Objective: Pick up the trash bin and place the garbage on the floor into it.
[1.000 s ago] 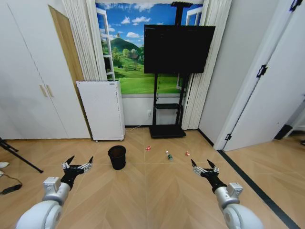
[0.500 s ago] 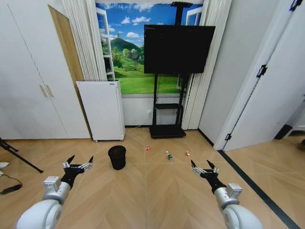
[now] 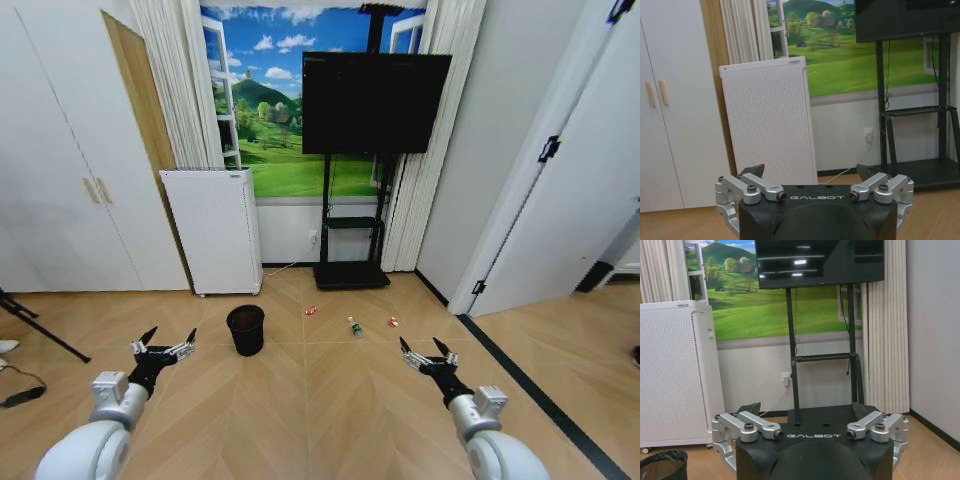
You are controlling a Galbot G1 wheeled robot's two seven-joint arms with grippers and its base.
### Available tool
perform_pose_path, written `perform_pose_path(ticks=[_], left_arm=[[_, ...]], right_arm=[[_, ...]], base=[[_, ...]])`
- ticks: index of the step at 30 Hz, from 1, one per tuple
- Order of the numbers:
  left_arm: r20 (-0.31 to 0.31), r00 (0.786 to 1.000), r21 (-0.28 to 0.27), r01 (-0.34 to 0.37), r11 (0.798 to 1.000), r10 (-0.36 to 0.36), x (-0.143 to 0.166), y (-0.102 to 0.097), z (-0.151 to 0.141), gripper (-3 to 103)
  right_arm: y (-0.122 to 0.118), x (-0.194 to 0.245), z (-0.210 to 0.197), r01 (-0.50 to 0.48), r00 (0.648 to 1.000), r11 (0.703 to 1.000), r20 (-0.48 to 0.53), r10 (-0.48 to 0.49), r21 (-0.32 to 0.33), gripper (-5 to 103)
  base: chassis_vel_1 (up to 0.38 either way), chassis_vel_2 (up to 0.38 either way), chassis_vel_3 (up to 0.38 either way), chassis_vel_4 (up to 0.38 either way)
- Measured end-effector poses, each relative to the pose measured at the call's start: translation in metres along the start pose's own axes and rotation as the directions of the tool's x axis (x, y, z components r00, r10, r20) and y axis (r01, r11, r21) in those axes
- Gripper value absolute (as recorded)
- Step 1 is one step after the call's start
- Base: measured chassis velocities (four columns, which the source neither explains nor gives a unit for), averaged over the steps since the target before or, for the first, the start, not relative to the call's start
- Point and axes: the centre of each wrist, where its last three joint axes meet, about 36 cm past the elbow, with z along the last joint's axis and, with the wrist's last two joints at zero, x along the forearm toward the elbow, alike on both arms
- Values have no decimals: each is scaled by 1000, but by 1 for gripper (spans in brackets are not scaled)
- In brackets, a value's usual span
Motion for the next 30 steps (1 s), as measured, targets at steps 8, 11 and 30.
perform_pose_path(ticks=[8, 11, 30], left_arm=[[1, 1000, -1, 6, 1000, -6, 2, 1, 1, 100], [4, 1000, -2, 5, 1000, -5, 3, 1, 0, 100], [9, 1000, -3, 7, 1000, -7, 6, -2, -2, 100]], right_arm=[[1, 1, 1, 7, 1000, 1000, 9, -7, 5, 100], [1, 1, 2, 11, 1000, 1000, 11, -11, 7, 100], [0, 0, 9, 22, 1000, 1000, 16, -23, 7, 100]], base=[[0, 0, 0, 0], [0, 0, 0, 0], [-80, 82, 83, -84]])
